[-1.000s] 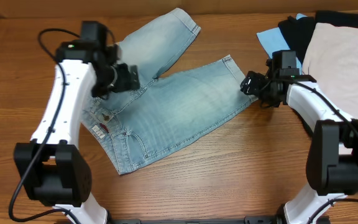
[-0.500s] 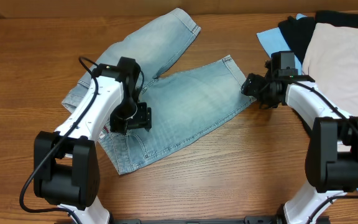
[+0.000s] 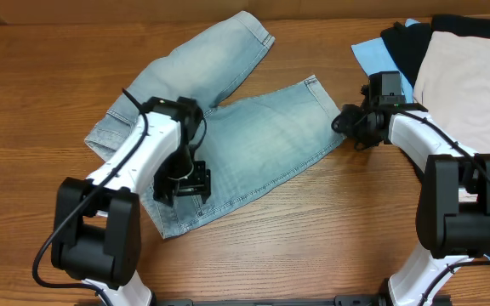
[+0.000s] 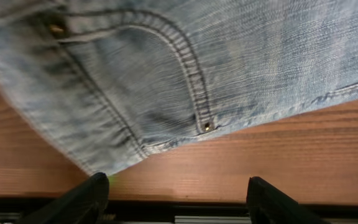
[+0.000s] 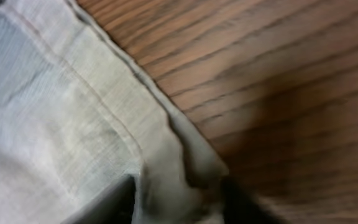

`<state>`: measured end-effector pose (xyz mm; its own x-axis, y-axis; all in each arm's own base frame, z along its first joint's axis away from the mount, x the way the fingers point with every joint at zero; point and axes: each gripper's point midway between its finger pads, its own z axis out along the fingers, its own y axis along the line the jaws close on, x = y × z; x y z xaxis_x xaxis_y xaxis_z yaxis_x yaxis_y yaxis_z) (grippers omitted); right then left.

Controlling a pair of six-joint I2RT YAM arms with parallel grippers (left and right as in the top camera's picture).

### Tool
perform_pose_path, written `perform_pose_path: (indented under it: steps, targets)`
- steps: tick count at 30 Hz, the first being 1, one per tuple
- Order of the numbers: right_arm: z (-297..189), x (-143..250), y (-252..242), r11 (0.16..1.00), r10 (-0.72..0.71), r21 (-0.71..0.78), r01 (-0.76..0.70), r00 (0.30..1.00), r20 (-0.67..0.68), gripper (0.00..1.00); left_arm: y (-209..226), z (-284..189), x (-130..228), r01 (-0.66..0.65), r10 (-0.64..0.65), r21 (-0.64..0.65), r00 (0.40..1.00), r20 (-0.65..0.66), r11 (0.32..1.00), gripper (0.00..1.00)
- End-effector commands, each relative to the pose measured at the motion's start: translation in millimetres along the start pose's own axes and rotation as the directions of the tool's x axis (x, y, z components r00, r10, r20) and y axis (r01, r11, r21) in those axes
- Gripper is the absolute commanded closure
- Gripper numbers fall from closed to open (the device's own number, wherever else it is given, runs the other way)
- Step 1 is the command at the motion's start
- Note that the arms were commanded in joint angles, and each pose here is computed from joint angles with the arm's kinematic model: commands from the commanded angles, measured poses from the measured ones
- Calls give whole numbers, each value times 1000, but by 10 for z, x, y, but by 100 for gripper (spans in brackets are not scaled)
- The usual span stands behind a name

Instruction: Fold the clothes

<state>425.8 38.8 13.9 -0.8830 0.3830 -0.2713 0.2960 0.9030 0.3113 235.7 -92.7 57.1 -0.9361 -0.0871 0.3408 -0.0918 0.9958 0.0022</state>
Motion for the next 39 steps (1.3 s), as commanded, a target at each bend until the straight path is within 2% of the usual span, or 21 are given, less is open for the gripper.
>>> perform_pose_path:
  steps: [1,6,9,13,16,19,23,27,30,35,37,38,39]
  targets:
    - [15,74,-4,1000,3,1,-3,999,-33,94,-37,90,-4,25,-25,-6,1000,9,1000,28]
    - [-108,262,-231,983,179,66,-172,976,-120,96,39,79,-138,36,-34,-29,997,63,999,28]
    - [-454,439,-387,956,291,88,-279,934,-206,96,102,55,-225,55,-52,-30,995,90,998,29]
    - [-898,721,-517,930,366,150,-336,886,-284,96,195,-12,-347,86,-82,-27,988,130,996,28]
    - [-1252,970,-611,913,399,225,-339,858,-323,96,263,-133,-503,106,-106,6,979,176,994,29]
    - [-1516,1266,-571,926,362,256,-277,842,-400,96,366,-315,-665,111,-114,22,966,233,994,29]
    - [-1667,1521,-489,932,332,293,-212,821,-465,96,452,-512,-815,134,-142,48,947,290,990,29]
    - [-1724,1607,-395,944,281,292,-152,834,-475,94,557,-741,-1001,155,-174,81,915,363,985,26]
    - [-1675,1411,-576,899,341,391,-198,877,-340,84,611,-849,-1158,158,-189,107,887,423,982,18]
    - [-1523,875,-658,903,361,303,-304,920,-154,69,581,-878,-1222,145,-184,119,876,446,982,11]
    - [-1518,658,-689,904,371,260,-339,925,-86,44,584,-873,-1218,129,-165,109,879,447,986,11]
    - [-1532,552,-686,909,370,231,-348,927,-59,38,586,-873,-1218,122,-156,104,880,448,987,11]
    - [-1543,486,-671,915,361,209,-345,931,-47,36,591,-872,-1221,119,-151,99,880,450,988,11]
